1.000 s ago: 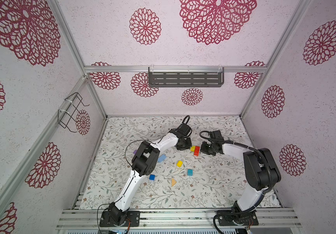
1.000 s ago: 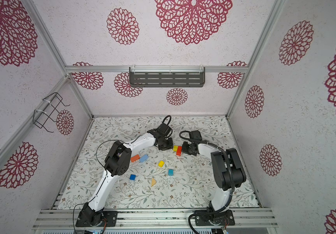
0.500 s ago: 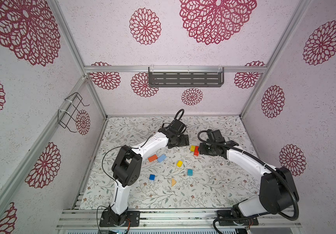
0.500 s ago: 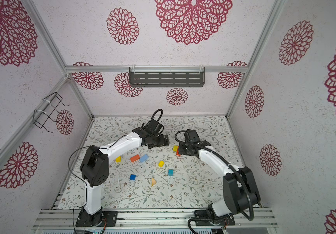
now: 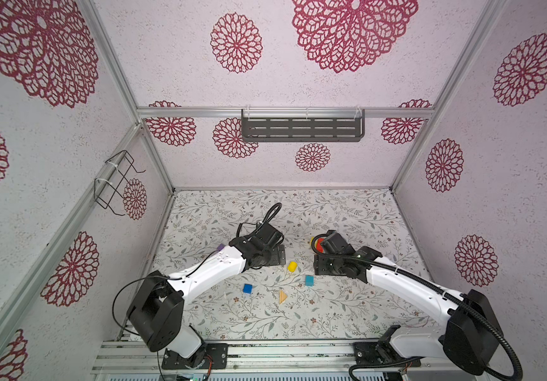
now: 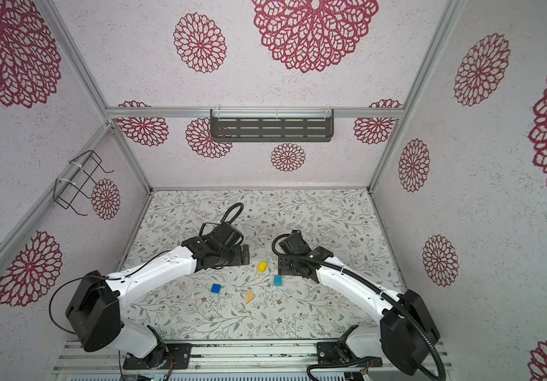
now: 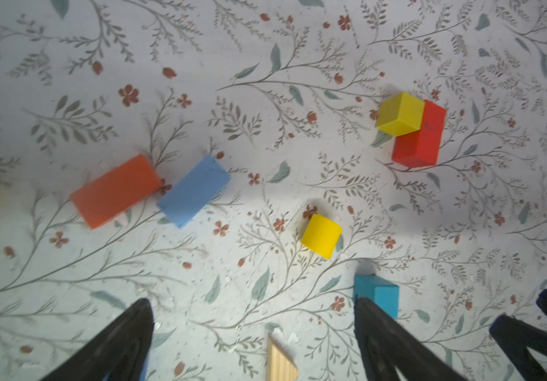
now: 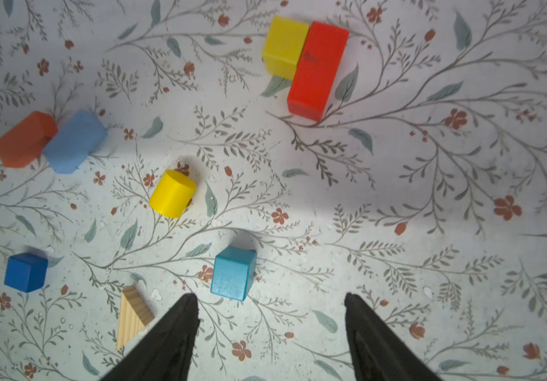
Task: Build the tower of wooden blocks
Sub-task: 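Open the left gripper and withdraw it while the right gripper moves toward the teal cube, then lower the right gripper over the teal cube and close on it, then lift the teal cube with the right gripper and carry it to the red block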
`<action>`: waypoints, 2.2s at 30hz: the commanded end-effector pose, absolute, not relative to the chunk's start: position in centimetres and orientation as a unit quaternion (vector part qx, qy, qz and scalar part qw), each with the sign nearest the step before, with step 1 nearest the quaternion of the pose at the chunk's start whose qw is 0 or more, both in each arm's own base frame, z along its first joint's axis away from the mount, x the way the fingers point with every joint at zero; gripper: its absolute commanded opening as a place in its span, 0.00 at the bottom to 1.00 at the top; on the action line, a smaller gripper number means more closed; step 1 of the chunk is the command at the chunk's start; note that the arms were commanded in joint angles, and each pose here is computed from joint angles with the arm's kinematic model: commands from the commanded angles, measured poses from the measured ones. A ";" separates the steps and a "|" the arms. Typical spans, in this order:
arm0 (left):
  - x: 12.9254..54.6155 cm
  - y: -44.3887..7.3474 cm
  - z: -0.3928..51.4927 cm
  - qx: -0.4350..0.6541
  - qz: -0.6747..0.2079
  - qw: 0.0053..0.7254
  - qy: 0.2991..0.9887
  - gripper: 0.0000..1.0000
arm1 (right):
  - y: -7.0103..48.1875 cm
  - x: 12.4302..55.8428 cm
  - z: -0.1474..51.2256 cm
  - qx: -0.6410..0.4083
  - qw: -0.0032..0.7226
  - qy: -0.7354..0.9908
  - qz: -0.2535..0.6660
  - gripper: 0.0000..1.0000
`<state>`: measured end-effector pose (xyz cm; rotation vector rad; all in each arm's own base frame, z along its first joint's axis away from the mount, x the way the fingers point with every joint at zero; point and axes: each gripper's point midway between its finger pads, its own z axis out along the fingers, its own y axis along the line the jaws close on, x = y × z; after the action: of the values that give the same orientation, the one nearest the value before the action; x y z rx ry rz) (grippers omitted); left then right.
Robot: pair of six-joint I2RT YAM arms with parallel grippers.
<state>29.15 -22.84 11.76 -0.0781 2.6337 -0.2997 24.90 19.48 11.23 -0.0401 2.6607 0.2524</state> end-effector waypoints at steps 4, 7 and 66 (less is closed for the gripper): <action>26.6 -19.9 12.2 -0.044 -0.091 0.262 0.960 0.97 | 20.9 23.6 9.4 0.020 0.231 0.971 0.059 0.64; 26.0 -18.8 12.8 -0.037 -0.088 0.277 0.956 0.97 | 21.9 23.6 8.7 0.020 0.230 0.972 0.050 0.61; 22.6 -15.2 12.9 -0.047 -0.122 0.316 0.939 0.97 | 22.9 24.3 5.1 0.033 0.176 0.984 0.001 0.50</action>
<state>22.64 -15.39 13.35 -0.0917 2.4744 -0.3399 23.72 22.65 4.64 0.1117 2.7933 -0.0011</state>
